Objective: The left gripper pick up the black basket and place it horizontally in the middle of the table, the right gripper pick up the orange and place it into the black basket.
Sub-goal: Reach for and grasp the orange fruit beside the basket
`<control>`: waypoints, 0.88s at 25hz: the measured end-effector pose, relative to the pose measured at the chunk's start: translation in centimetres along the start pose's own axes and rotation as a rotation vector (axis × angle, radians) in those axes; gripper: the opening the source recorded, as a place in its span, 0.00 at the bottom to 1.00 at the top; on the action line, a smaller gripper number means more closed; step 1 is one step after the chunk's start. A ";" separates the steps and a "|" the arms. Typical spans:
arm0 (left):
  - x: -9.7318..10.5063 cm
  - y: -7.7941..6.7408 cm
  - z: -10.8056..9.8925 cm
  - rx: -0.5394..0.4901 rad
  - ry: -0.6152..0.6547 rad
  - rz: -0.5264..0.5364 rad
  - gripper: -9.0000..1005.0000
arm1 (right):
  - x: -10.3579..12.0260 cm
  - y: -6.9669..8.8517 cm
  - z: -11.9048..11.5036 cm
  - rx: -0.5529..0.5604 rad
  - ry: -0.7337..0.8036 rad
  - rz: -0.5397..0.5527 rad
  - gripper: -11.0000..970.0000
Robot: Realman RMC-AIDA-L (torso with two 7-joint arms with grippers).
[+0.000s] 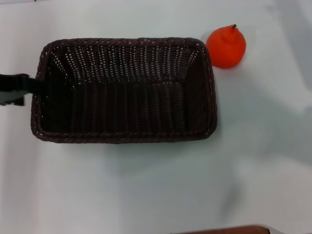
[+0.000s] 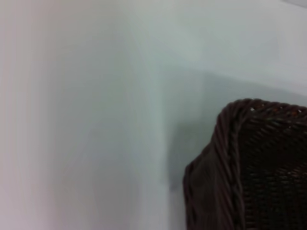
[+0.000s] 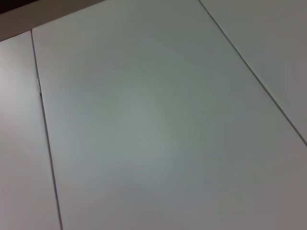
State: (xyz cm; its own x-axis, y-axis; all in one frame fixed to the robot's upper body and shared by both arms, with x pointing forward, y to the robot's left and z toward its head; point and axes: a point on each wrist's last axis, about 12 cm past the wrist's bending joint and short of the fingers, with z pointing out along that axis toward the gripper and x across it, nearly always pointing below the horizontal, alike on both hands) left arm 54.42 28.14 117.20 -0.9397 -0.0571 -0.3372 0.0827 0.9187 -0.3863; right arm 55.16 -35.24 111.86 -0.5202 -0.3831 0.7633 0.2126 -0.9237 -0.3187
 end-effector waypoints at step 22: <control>3.7 8.2 -5.7 0.608 -0.712 0.004 0.89 | 2.2 1.5 -3.4 0.218 -0.869 0.227 0.82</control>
State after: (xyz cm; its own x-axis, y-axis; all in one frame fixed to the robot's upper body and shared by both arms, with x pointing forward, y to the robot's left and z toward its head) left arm 49.76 37.72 117.72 -0.5310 -0.4653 -0.7082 0.4342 0.5684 -0.6989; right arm 51.53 -37.47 111.16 0.3380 -0.3415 0.8770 0.4307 -0.7724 -0.4668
